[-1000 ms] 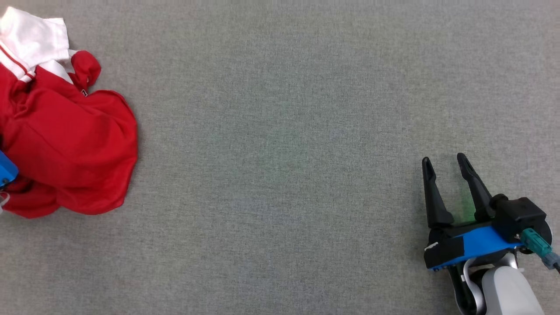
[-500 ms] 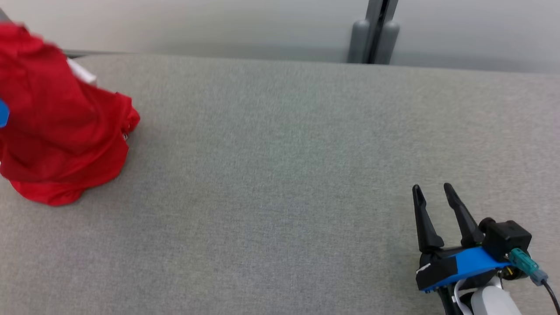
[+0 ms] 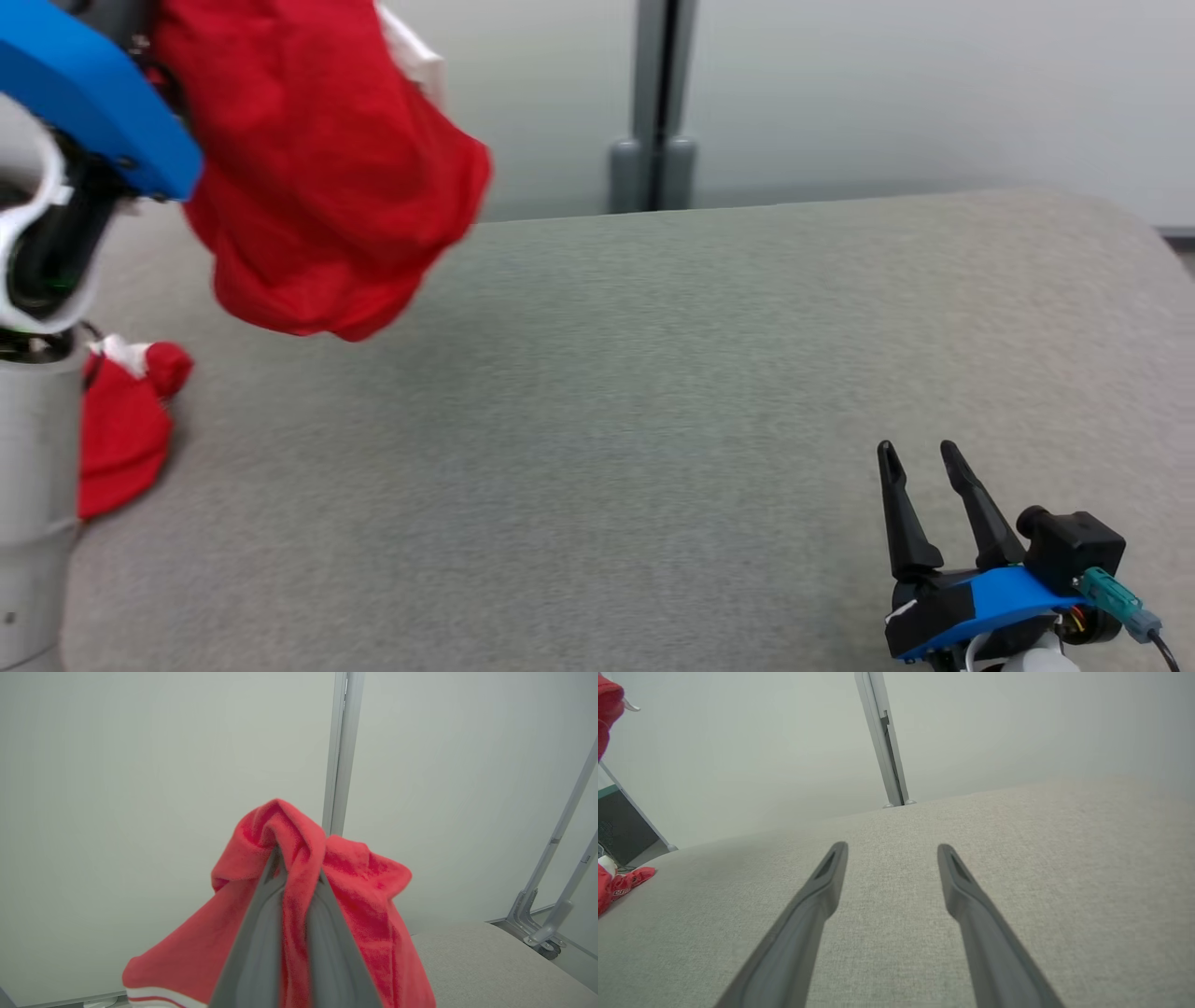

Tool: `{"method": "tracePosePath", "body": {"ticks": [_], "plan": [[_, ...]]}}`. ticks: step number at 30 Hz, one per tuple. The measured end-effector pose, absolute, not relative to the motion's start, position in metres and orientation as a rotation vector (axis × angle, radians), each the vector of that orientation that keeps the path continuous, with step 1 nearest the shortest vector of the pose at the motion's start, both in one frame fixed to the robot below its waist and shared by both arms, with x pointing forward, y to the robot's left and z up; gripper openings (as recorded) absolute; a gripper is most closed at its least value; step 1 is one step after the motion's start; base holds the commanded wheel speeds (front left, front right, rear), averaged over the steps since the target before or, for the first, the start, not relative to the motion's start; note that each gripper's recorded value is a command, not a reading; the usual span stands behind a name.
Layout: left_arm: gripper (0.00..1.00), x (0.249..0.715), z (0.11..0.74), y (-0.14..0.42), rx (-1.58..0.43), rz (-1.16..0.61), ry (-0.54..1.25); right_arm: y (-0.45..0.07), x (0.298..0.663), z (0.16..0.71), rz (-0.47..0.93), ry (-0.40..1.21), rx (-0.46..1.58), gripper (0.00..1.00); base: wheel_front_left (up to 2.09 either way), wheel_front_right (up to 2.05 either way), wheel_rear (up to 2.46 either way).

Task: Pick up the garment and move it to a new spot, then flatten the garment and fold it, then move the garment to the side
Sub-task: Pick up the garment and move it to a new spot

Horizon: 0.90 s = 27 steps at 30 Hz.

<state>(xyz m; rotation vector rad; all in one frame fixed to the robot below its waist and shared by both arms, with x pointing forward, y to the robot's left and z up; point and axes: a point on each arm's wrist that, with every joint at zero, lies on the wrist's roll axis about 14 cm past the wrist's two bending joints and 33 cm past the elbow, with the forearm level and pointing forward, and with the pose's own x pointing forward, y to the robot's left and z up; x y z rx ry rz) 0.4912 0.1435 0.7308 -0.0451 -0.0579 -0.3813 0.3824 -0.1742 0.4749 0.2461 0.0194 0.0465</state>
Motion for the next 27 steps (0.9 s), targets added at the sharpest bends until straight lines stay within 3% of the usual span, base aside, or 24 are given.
{"method": "tracePosePath", "body": {"ticks": [10, 23, 24, 25, 26, 27], "plan": [[0.0, 0.495, 0.687, 0.001, -0.083, -0.738, 0.029, -0.227, 0.35, 0.469, -0.119, 0.025, 0.231, 1.0, 0.0, 0.0, 0.0], [0.0, 0.456, 0.488, -0.071, -0.082, -0.819, 0.419, -0.253, 0.339, 0.464, -0.206, 0.039, 0.229, 1.0, 0.0, 0.0, 0.0], [0.21, 0.451, 0.477, -0.071, -0.074, -0.814, 0.442, -0.253, 0.34, 0.464, -0.204, 0.038, 0.229, 1.0, 0.0, 0.0, 0.0], [0.91, 0.447, 0.466, -0.07, -0.062, -0.81, 0.461, -0.252, 0.341, 0.464, -0.201, 0.038, 0.229, 1.0, 0.0, 0.0, 0.0], [1.0, 0.442, 0.458, -0.069, -0.056, -0.806, 0.476, -0.25, 0.342, 0.464, -0.196, 0.039, 0.23, 1.0, 0.0, 0.0, 0.0], [1.0, 0.437, 0.453, -0.07, -0.047, -0.809, 0.478, -0.248, 0.343, 0.465, -0.189, 0.037, 0.231, 1.0, 0.0, 0.0, 0.0]]}}
